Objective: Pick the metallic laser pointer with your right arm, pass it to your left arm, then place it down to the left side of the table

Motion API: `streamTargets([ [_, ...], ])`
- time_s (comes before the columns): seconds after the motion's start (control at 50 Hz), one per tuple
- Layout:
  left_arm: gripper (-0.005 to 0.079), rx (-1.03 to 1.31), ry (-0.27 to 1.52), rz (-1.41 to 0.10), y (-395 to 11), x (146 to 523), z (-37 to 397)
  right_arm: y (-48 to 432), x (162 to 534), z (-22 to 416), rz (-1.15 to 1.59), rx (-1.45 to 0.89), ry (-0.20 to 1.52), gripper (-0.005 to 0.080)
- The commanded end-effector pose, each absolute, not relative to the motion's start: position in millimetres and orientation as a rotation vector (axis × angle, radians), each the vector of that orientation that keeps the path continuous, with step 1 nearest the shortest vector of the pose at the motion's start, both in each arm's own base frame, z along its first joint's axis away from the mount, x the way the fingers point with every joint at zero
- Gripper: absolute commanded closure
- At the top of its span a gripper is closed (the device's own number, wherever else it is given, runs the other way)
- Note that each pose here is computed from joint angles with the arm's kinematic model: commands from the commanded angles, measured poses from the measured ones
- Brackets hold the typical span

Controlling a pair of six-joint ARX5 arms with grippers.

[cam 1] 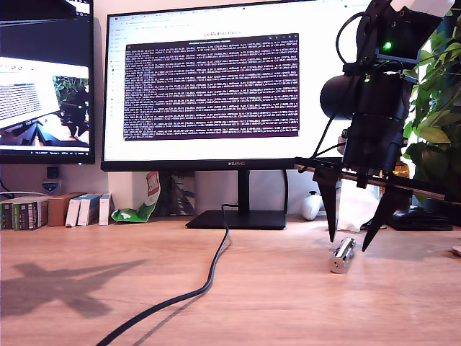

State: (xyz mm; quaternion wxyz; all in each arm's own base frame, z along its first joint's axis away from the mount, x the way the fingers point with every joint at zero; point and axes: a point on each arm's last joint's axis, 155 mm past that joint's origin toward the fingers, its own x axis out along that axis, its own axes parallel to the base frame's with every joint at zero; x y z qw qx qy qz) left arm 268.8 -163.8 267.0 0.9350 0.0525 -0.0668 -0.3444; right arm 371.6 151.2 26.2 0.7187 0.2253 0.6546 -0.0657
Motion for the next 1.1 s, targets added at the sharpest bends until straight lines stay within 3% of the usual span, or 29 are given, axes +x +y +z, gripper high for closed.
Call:
streamTargets([
  [0.0,0.0763,0.111,-0.149,-0.708,-165.2,268.4,269.8,152.3,370.6,13.8,-0.150,0.479,1.481,0.0422],
  [0.2,0.0763,0.111,-0.149,-0.708,-165.1,268.4,269.6,152.3,370.5,9.2,-0.147,0.467,1.488,0.0458],
  [0.52,0.0763,0.111,-0.148,-0.707,-165.0,268.5,269.6,160.1,368.8,10.8,-0.021,0.402,1.502,0.0771],
  [0.78,0.0761,0.068,-0.111,-0.717,-166.0,268.3,264.4,167.4,371.3,18.0,0.133,0.283,1.478,0.0763],
  [1.08,0.0753,-0.045,-0.049,-0.781,-174.0,261.3,260.3,198.6,395.2,74.7,0.322,0.204,1.285,0.0763],
])
